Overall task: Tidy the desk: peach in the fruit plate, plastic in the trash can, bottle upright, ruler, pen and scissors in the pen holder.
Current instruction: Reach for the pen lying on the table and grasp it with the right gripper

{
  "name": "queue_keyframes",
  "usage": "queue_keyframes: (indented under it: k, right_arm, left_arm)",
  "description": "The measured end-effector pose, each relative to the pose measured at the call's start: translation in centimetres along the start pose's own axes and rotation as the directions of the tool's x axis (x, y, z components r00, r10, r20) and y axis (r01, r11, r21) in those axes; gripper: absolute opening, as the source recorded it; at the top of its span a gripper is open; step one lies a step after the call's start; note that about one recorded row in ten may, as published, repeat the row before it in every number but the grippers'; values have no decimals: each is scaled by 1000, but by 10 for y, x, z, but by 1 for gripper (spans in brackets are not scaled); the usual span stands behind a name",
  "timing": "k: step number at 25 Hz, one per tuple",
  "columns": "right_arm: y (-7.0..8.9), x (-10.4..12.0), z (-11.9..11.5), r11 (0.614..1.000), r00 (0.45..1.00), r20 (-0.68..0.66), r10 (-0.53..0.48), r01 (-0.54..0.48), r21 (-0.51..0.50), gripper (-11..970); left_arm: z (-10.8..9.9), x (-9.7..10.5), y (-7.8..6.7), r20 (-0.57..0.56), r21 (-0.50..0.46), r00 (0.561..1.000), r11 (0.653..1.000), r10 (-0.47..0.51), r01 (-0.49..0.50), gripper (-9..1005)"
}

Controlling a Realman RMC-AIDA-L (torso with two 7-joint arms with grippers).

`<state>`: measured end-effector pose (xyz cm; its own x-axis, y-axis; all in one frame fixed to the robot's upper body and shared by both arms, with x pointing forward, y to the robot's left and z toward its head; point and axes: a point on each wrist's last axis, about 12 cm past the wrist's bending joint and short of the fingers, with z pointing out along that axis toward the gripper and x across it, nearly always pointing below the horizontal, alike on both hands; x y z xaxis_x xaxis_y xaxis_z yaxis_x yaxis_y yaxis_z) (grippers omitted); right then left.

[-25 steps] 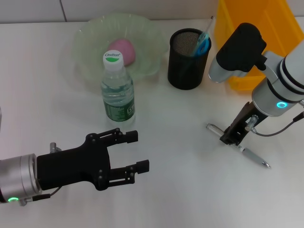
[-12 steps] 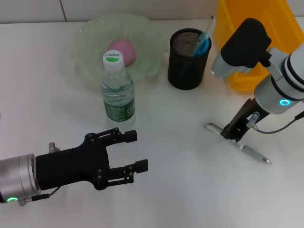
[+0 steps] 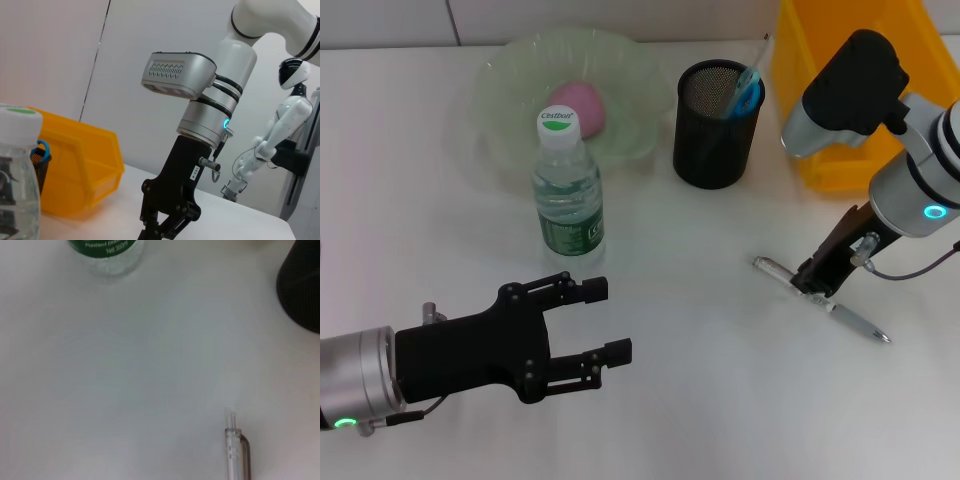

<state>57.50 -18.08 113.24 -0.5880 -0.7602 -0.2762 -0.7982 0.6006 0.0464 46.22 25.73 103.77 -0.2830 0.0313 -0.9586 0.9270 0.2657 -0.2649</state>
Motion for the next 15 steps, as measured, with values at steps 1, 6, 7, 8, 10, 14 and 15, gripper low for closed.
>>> queue_keyframes:
  k: [1, 6, 7, 8, 10, 14, 15]
  right_arm:
    - [0, 0, 0, 1000, 1000, -2, 0, 0, 2, 85]
    - [0, 0, 1, 1000, 1000, 1, 4, -4, 7, 107]
    - [0, 0, 2, 1000, 1000, 0, 4, -4, 8, 111]
    - [0, 1, 2, 1000, 1000, 0, 5, -5, 8, 148]
    - [-1, 1, 3, 1000, 1000, -2, 8, -8, 8, 223]
    - [-1, 2, 7, 1000, 1000, -5, 10, -10, 12, 298]
    - [-1, 2, 8, 1000, 1000, -6, 9, -9, 13, 298]
  left_arm:
    - [0, 0, 0, 0, 0, 1000, 1000, 0, 0, 770]
    - [0, 0, 0, 0, 2, 1000, 1000, 1, -1, 770]
    - [0, 0, 0, 0, 2, 1000, 1000, 1, -1, 770]
    - [0, 0, 0, 0, 2, 1000, 1000, 1, -1, 770]
    - [1, -1, 0, 0, 2, 1000, 1000, 2, -2, 770]
    - [1, -1, 0, 0, 3, 1000, 1000, 2, -2, 770]
    - [1, -1, 0, 0, 3, 1000, 1000, 2, -2, 770]
